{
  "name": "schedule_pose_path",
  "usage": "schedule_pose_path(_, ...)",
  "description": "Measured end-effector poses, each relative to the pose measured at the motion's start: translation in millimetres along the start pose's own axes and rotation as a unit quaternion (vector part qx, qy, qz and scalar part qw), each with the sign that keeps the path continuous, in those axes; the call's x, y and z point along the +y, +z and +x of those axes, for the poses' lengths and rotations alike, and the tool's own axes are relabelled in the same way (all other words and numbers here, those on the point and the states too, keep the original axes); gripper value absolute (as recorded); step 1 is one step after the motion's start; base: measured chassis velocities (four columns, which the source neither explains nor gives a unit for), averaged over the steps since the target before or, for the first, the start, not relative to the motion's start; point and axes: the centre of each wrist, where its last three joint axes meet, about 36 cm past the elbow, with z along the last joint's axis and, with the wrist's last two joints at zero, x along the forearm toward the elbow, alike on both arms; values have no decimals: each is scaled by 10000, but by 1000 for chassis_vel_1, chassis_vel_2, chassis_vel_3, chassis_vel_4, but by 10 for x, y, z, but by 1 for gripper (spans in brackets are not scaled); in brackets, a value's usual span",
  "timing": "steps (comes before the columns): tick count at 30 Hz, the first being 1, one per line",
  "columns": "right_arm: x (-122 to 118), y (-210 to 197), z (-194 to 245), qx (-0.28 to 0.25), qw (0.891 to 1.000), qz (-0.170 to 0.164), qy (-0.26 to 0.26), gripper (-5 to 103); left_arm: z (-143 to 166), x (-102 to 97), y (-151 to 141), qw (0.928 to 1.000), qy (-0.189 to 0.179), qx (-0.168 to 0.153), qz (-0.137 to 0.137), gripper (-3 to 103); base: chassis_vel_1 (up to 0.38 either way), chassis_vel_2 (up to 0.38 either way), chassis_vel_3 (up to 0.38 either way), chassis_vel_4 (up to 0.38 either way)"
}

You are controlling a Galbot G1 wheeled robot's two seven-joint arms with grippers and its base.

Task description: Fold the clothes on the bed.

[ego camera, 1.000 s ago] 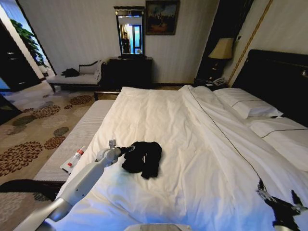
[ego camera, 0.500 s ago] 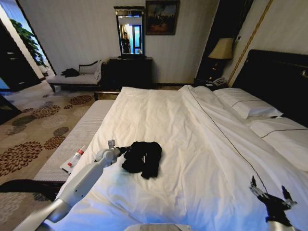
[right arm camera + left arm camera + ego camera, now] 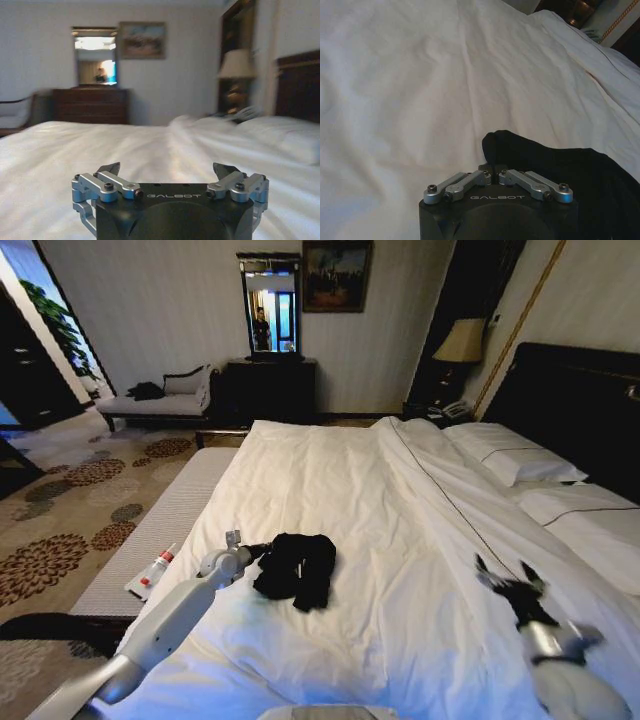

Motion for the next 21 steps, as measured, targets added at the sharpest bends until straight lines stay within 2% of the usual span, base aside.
schedule_pose_path(2, 200, -82, -248, 289, 9984, -296, -382, 100, 28, 16, 2, 10000, -15, 0, -30, 2, 0, 0, 0, 0)
schedule_pose_path(5, 296, -84, -380, 504, 9964, -477, -497, 100, 40, 22, 0, 10000, -20, 0, -45, 2, 0, 0, 0, 0)
schedule_pose_path(8, 480, -57, -688, 1209, 9852, -903, -813, 100, 47, 16, 0, 9999, -44, -92, -120, 2, 0, 0, 0, 0)
schedule_pose_path(10, 496, -52, -726, 1284, 9836, -932, -861, 100, 43, 9, 1, 9999, -38, -107, -128, 2, 0, 0, 0, 0)
schedule_pose_path(13, 615, 43, -924, 1792, 9702, -1073, -1227, 100, 21, -28, 1, 9998, 9, -116, -168, 2, 0, 0, 0, 0)
schedule_pose_path(21, 912, 209, -1294, 1999, 9575, -1248, -1662, 100, -1, -64, 27, 9998, 75, -101, -159, 2, 0, 0, 0, 0)
